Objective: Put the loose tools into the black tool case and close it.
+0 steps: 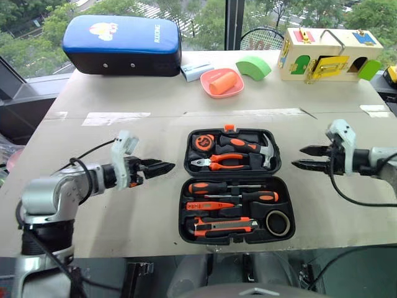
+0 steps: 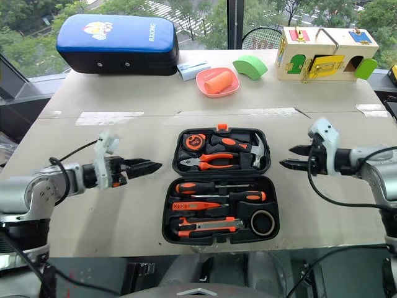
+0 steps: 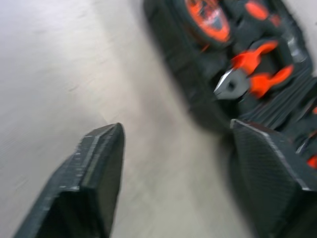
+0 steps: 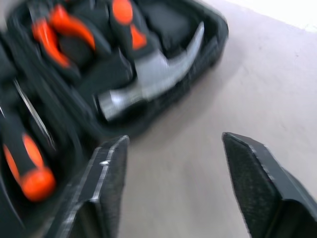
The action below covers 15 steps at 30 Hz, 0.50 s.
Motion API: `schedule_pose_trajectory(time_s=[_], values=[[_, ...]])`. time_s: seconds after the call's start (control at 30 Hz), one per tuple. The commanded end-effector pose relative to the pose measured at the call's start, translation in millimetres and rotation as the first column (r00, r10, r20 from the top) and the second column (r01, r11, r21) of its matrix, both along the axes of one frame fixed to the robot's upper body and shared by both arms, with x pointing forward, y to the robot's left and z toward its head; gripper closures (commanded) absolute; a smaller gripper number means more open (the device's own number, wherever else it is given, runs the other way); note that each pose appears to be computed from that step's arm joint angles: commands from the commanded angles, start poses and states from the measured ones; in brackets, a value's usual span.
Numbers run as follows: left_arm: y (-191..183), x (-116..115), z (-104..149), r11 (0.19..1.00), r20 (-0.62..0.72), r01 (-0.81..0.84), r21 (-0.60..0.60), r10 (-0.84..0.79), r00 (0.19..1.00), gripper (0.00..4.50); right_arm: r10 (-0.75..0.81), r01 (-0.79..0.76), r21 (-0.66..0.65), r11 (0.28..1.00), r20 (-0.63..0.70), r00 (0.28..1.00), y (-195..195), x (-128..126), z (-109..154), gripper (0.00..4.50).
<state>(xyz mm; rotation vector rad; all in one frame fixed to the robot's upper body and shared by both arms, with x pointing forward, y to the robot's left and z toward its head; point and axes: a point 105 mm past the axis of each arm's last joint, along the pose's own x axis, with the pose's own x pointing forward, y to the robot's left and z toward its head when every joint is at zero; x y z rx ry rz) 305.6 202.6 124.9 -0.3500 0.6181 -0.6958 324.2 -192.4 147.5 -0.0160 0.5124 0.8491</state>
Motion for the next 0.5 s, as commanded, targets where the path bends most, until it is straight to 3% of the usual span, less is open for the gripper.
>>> schedule_pose_trajectory(time_s=[0.03, 0.27, 0.3, 0.33, 0.5], values=[[-5.7, 6.7, 4.6, 0.999, -0.048, -0.036, -0.032, 0.034, 0.998, 0.83, -0.088, 0.09, 0.036, 0.995, -0.05, 0.995, 5.3, 11.5, 4.3, 1.71], [-22.2, 17.4, 1.4, 0.998, -0.054, -0.043, -0.046, 0.04, 0.998, 0.83, -0.109, 0.113, 0.034, 0.993, -0.087, 0.99, 20.4, 20.4, -6.2, 1.71], [-22.7, 17.7, 1.0, 0.998, -0.052, -0.044, -0.048, 0.041, 0.998, 1.32, -0.103, 0.105, 0.022, 0.994, -0.085, 0.991, 21.6, 19.9, -8.7, 1.65], [-23.2, 18.0, -0.1, 0.998, -0.052, -0.046, -0.049, 0.043, 0.998, 1.53, -0.102, 0.103, 0.003, 0.995, -0.083, 0.991, 22.1, 19.6, -12.5, 1.65], [-26.0, 18.6, -6.9, 0.998, -0.061, -0.05, -0.034, 0.047, 0.997, 3.97, -0.124, 0.12, -0.057, 0.991, -0.08, 0.989, 22.2, 21.7, -27.1, 4.01]])
